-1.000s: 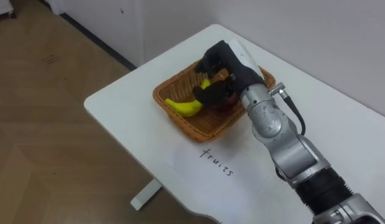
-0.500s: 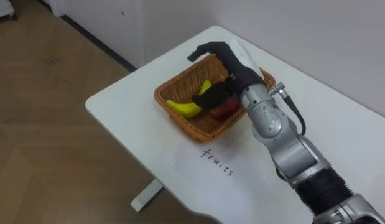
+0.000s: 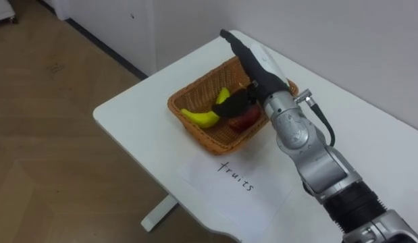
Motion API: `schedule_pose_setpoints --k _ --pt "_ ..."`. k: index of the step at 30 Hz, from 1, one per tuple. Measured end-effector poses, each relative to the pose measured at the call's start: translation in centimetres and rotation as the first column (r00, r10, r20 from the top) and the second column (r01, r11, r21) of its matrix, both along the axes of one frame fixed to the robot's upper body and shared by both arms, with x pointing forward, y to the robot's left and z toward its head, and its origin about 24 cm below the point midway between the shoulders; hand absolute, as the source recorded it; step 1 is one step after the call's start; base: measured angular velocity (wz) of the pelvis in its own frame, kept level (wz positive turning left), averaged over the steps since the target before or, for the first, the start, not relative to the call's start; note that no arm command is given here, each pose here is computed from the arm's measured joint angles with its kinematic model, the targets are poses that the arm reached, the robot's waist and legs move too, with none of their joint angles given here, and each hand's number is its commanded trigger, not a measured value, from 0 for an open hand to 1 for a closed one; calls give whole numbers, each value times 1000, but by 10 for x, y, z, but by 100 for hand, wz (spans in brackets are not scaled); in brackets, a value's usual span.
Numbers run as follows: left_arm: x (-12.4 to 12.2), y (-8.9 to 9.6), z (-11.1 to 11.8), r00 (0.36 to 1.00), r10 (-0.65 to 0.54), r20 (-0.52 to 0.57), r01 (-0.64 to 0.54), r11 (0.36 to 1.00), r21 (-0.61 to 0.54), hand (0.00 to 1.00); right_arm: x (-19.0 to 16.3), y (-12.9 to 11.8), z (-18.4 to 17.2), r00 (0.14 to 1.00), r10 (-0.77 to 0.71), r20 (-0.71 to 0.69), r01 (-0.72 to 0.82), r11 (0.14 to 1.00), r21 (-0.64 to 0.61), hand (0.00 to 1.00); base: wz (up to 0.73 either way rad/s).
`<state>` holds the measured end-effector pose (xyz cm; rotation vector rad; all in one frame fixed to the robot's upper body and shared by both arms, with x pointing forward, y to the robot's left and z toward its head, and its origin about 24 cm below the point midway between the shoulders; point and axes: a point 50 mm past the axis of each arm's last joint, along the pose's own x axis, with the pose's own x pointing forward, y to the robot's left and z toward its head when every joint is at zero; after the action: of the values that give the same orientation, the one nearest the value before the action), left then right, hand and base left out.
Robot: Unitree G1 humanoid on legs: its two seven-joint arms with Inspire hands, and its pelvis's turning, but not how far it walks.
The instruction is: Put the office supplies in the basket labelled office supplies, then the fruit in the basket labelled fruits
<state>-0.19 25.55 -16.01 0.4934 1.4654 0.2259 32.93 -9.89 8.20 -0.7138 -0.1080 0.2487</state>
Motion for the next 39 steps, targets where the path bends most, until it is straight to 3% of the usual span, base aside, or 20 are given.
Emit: schedule_pose_setpoints --k 12,17,39 --pt "17 2 -1 999 10 37 -10 1000 -11 0 4 -15 8 999 -30 27 31 999 -12 0 -17" --pt "17 0 -1 999 19 31 -18 1000 -13 0 7 -34 28 988 -99 116 102 995 -16 0 -28" --pt "28 3 1 996 4 93 -6 1000 16 0 -10 -72 77 926 -172 335 170 985 36 0 -9"
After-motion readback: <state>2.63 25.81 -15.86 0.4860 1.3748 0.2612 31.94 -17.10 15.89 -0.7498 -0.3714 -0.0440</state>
